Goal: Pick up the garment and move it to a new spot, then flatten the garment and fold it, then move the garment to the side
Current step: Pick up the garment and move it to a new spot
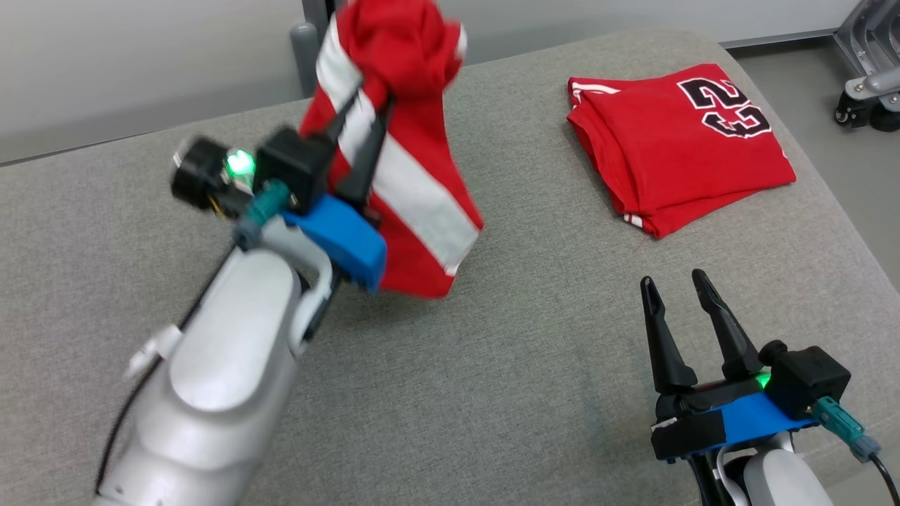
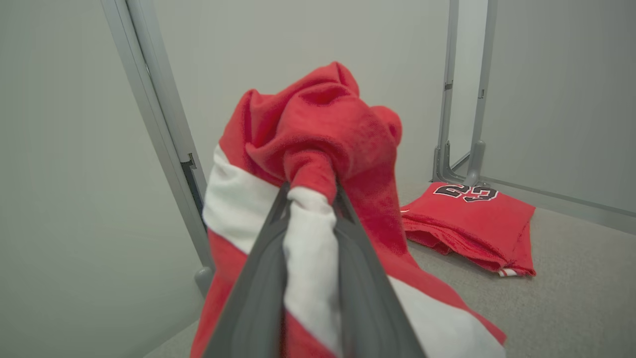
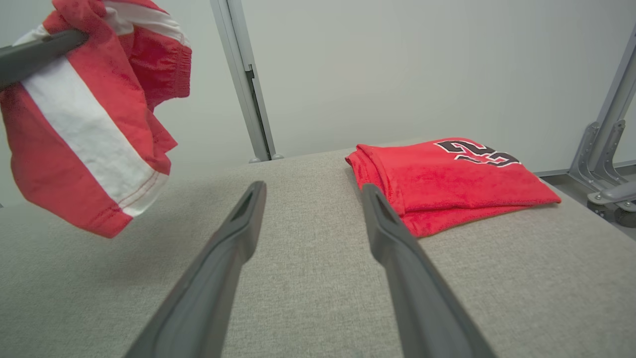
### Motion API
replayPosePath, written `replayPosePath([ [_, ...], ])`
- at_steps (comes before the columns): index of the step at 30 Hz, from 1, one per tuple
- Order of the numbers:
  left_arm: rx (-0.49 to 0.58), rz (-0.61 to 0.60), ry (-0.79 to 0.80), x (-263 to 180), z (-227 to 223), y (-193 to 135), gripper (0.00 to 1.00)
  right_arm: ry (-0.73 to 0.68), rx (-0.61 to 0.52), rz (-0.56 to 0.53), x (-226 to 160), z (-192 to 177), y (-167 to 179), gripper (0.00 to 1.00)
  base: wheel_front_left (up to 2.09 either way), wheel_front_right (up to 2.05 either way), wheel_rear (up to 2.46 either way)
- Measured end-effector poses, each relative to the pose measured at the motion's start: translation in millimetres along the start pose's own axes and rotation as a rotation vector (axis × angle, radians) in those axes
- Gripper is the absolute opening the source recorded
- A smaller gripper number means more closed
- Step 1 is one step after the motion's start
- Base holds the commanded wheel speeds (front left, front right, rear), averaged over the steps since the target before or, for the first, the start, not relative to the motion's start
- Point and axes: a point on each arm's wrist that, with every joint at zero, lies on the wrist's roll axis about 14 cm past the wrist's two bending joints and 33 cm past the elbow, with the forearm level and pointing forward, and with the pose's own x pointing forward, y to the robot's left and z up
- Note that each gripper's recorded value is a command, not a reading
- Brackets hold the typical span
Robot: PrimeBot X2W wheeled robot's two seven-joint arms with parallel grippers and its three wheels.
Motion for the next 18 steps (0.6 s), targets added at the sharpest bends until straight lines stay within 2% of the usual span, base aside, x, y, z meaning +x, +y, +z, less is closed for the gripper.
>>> replayPosePath([
  [6, -0.085, -0.046, 0.174, -33.1, -76.8, -40.7, 0.00, -0.001, 0.003, -0.012, -3.1, 0.7, -3.4, 1.00, 0.00, 0.00, 0.00],
  [10, -0.129, -0.074, 0.272, -58.5, -111.4, -68.6, 0.00, 0.001, 0.008, -0.010, -4.3, -0.2, -2.1, 1.00, 0.00, 0.00, 0.00],
  [11, -0.139, -0.077, 0.283, -63.5, -115.4, -73.8, 0.10, 0.002, 0.009, -0.007, -4.4, -0.4, -1.1, 1.00, 0.00, 0.00, 0.00],
  [12, -0.145, -0.076, 0.287, -66.7, -116.9, -76.5, 0.84, 0.003, 0.011, -0.003, -4.4, -0.8, 0.3, 1.00, 0.00, 0.00, 0.00],
  [13, -0.146, -0.070, 0.282, -68.3, -115.5, -76.9, 1.00, 0.003, 0.012, 0.002, -4.6, -0.9, 2.2, 1.00, 0.00, 0.00, 0.00],
  [18, -0.130, -0.008, 0.213, -72.7, -92.5, -66.3, 1.00, 0.002, 0.020, 0.036, -6.4, -1.4, 13.5, 1.00, 0.00, 0.00, 0.00],
])
